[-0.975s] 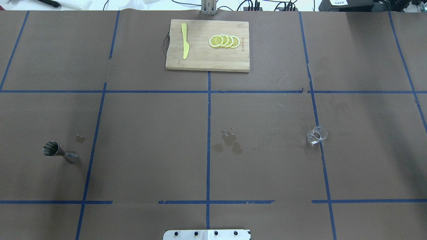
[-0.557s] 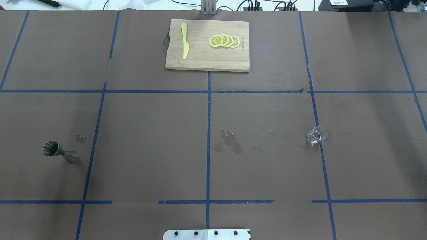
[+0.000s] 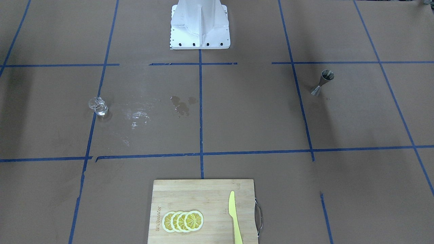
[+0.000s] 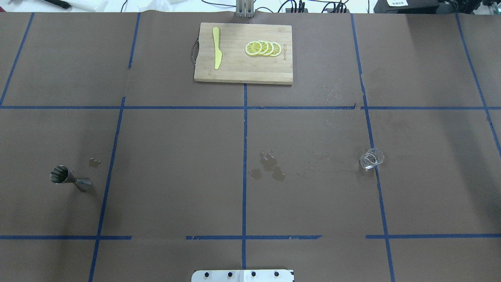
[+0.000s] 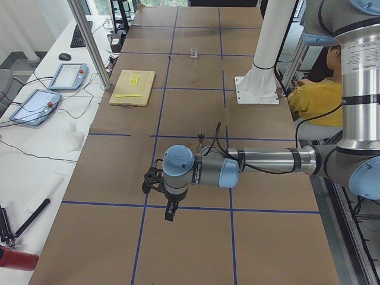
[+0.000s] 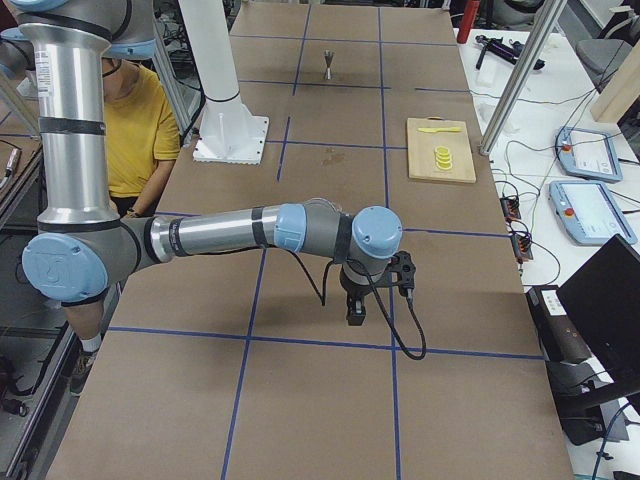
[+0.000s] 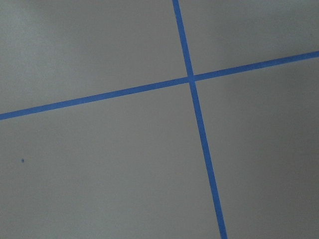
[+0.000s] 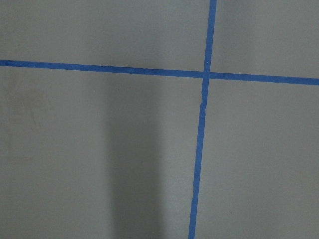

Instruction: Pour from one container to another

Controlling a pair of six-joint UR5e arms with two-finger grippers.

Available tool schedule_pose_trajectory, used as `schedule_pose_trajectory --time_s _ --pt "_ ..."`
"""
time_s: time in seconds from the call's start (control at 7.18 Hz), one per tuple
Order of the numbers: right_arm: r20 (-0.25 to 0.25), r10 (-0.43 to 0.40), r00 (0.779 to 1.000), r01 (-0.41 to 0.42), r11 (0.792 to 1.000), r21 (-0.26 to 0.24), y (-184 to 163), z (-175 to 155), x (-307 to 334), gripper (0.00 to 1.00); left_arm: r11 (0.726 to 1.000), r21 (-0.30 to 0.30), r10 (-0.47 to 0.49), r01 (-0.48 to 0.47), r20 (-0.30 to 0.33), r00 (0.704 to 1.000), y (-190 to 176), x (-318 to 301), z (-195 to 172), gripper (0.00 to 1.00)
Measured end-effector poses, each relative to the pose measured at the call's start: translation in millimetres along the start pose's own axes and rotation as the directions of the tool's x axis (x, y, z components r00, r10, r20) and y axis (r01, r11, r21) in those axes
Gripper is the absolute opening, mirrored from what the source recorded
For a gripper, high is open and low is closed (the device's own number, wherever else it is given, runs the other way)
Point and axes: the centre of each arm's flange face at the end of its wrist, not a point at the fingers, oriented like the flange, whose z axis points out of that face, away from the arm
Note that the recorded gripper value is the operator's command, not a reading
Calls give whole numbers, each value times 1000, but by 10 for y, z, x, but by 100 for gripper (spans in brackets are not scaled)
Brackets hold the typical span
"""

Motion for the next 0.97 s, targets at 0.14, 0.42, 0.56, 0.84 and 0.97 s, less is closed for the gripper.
schedule_pose_trajectory --time_s 0.14,0.42,0.56,0.84,0.97 --pt "-9 -6 1000 6 1000 3 -5 1 4 100 1000 15 16 -16 1 1000 -76 19 -24 100" --pt "-53 -20 998 20 1000 -2 -19 24 16 100 999 32 35 -35 9 999 -209 55 -72 100" --pt "-63 -25 998 25 1000 -8 -29 44 7 100 999 29 41 -41 10 999 -231 76 -62 100" --pt "-66 -28 997 26 999 -21 -46 105 0 100 997 -4 75 -75 -1 997 -339 266 80 100" --pt "-65 -34 997 32 999 -29 -56 144 -23 100 997 -27 75 -76 -9 997 -377 334 138 100"
